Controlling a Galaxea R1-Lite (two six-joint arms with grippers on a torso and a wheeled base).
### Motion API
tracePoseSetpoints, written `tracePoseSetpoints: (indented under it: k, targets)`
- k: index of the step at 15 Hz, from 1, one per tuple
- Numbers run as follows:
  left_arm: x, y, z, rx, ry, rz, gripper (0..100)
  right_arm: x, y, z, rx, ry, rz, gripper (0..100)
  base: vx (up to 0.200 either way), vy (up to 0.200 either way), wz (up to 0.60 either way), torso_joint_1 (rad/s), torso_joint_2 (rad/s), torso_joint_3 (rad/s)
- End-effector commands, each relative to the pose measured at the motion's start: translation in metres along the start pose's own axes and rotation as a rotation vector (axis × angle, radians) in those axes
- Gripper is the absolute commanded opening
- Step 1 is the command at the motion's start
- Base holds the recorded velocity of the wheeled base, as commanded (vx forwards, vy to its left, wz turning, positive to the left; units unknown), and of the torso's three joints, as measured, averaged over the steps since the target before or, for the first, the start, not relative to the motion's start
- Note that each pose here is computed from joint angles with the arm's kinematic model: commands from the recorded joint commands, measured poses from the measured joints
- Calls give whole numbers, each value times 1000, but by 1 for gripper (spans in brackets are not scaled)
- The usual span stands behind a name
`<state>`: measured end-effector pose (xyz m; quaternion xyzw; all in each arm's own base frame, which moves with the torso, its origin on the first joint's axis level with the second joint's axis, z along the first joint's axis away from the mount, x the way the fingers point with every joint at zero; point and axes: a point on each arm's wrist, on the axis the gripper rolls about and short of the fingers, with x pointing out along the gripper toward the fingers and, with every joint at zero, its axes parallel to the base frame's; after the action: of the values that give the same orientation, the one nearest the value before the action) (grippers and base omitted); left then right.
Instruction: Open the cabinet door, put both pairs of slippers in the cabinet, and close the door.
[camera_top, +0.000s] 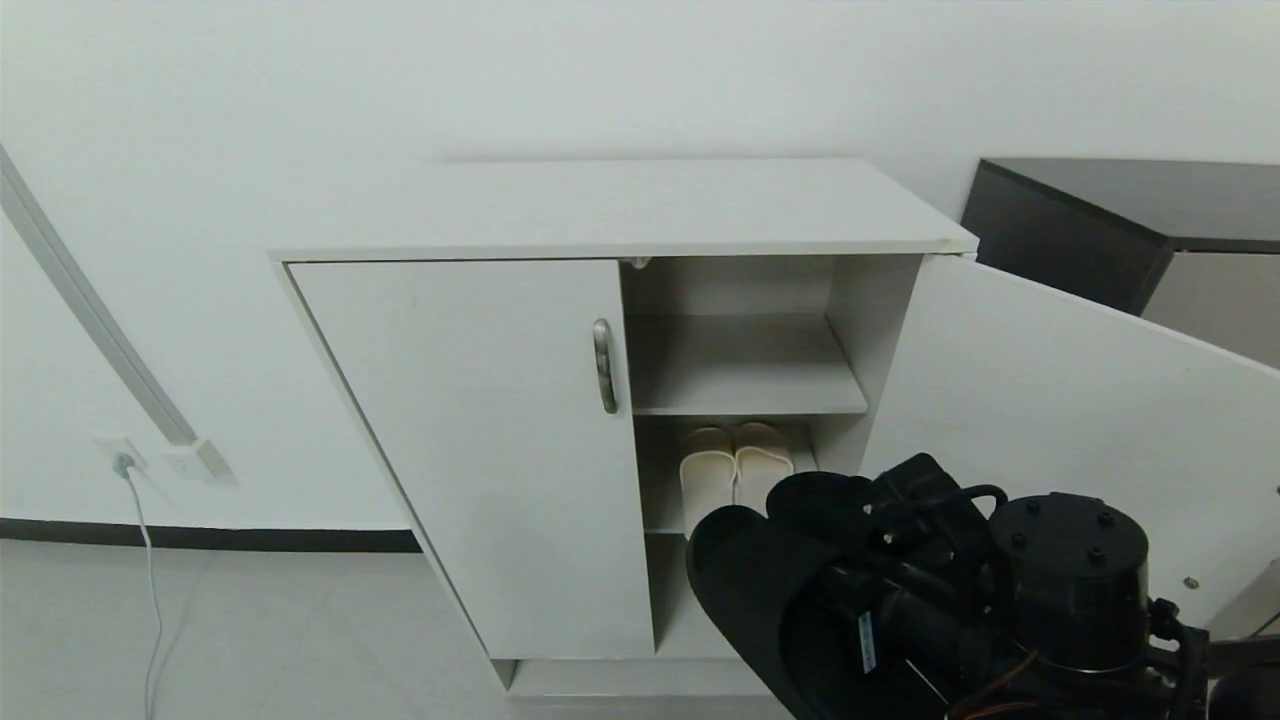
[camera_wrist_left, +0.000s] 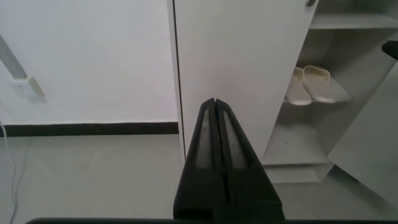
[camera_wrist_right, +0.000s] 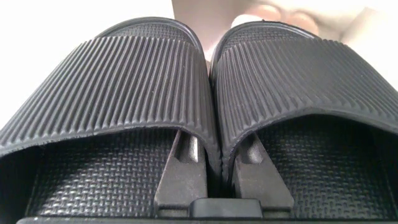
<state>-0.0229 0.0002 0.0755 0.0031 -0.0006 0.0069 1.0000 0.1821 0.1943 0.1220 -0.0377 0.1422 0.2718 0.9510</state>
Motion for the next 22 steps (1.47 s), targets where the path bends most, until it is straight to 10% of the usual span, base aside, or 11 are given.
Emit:
tracePoseSetpoints:
  k: [1,10,22]
  targets:
    - [0,0,0,0,1,2,0,0,5,-4,-23,11,14,0,0,0,0,-110,452,339]
    - [0,0,0,0,1,3,0,3,5,-10,-47,-35,-15,0,0,0,0,-37,399,351]
    - [0,0,0,-2,1,3,0,32,17,-21,-75,-65,-92,0,0,0,0,0,14,11]
